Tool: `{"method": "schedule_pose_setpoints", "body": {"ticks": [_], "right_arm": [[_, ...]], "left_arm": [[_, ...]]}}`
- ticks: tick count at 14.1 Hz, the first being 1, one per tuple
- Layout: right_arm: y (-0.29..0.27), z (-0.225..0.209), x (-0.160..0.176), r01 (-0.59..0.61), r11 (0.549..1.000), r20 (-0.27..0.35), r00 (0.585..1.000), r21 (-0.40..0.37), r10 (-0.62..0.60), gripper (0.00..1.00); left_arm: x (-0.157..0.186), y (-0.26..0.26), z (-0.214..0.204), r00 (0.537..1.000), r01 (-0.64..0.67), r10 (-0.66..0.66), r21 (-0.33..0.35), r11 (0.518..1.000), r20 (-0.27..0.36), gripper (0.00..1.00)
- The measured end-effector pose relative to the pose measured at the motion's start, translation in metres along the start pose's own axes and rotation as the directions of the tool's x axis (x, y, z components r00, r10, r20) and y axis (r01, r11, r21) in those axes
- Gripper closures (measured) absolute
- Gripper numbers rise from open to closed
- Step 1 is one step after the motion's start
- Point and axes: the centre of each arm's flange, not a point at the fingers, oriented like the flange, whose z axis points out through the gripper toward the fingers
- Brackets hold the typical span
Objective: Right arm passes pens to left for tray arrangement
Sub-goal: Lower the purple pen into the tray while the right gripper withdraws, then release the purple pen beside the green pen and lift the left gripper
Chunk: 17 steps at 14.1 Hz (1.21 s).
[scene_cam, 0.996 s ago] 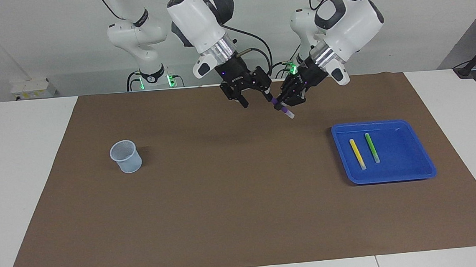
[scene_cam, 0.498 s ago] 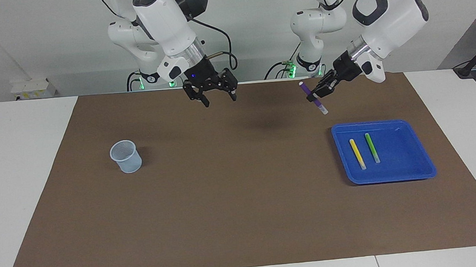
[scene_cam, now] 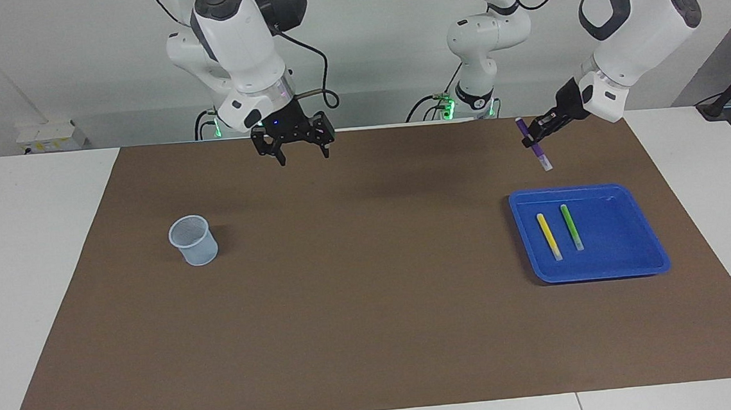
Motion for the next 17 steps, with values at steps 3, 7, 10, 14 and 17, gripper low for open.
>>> {"method": "schedule_pose_setpoints", "body": {"ticks": [3,7,10,14,17], "right_arm": [[0.039,-0.004,0.014,0.114,0.993,0.004,0.993,-0.027,-0.114,0.0],[0.081,-0.002,0.024,0.131,0.991,0.027,0.991,-0.032,-0.13,0.0],[0.081,-0.001,0.023,0.132,0.991,0.03,0.991,-0.033,-0.131,0.0],[0.083,-0.006,0.022,0.147,0.986,0.016,0.989,-0.082,-0.146,0.0],[0.101,-0.023,0.027,0.128,0.984,0.011,0.992,-0.126,-0.128,0.0]], "left_arm": [[0.008,-0.032,-0.007,0.991,-0.133,0.136,0.096,0.986,-0.019,0.81],[0.022,-0.064,-0.015,0.961,-0.263,0.276,0.199,0.944,-0.037,0.81],[0.043,-0.09,-0.007,0.942,-0.316,0.334,0.245,0.917,-0.038,0.81],[0.077,-0.108,0.023,0.931,-0.34,0.362,0.26,0.904,-0.042,0.81],[0.097,-0.118,0.046,0.927,-0.347,0.373,0.268,0.899,-0.051,0.81]]}}
